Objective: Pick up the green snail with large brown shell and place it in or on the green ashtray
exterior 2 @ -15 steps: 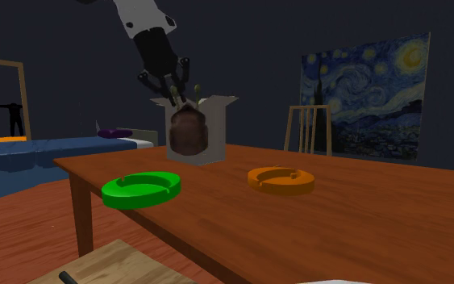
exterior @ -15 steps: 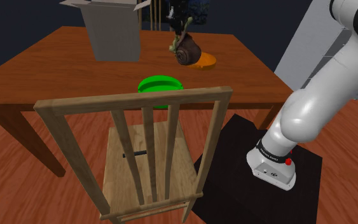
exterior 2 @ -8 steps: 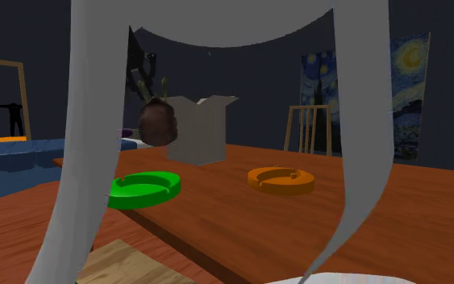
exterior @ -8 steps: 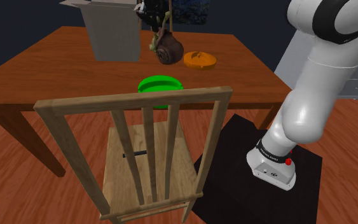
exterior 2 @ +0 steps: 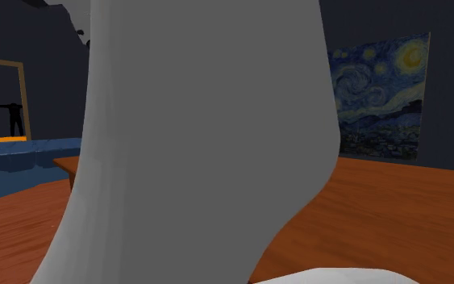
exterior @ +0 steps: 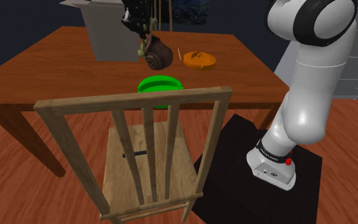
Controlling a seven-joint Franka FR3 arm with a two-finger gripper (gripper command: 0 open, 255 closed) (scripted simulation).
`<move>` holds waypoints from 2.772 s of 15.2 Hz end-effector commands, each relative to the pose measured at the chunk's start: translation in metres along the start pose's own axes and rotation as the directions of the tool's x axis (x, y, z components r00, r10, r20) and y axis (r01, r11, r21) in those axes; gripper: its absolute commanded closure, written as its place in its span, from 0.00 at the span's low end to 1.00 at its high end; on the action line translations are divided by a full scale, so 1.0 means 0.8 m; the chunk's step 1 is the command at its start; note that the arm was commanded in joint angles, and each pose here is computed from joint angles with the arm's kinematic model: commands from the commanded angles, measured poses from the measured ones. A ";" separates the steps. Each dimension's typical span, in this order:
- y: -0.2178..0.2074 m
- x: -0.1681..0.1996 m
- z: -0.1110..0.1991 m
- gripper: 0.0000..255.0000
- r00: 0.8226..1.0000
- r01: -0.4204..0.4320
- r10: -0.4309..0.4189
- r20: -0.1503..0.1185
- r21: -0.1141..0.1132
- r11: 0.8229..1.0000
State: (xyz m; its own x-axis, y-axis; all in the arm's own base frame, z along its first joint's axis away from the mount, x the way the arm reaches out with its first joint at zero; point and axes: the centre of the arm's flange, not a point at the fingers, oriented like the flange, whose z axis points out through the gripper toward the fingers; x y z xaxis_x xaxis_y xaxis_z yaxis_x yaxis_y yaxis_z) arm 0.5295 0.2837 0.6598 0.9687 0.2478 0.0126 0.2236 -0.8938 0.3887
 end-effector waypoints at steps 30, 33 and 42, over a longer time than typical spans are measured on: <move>-0.047 -0.003 0.111 0.00 1.000 -0.001 0.001 -0.001 0.000 1.000; -0.047 -0.003 0.098 0.00 1.000 -0.001 0.001 -0.001 0.000 1.000; -0.047 -0.003 0.052 0.00 1.000 -0.001 0.001 -0.001 0.000 1.000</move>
State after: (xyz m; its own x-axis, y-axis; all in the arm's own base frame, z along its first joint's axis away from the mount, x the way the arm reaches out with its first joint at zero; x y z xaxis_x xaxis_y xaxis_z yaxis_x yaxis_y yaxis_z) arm 0.5234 0.3014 0.6069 0.9688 0.2476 0.0142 0.2228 -0.8941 0.3884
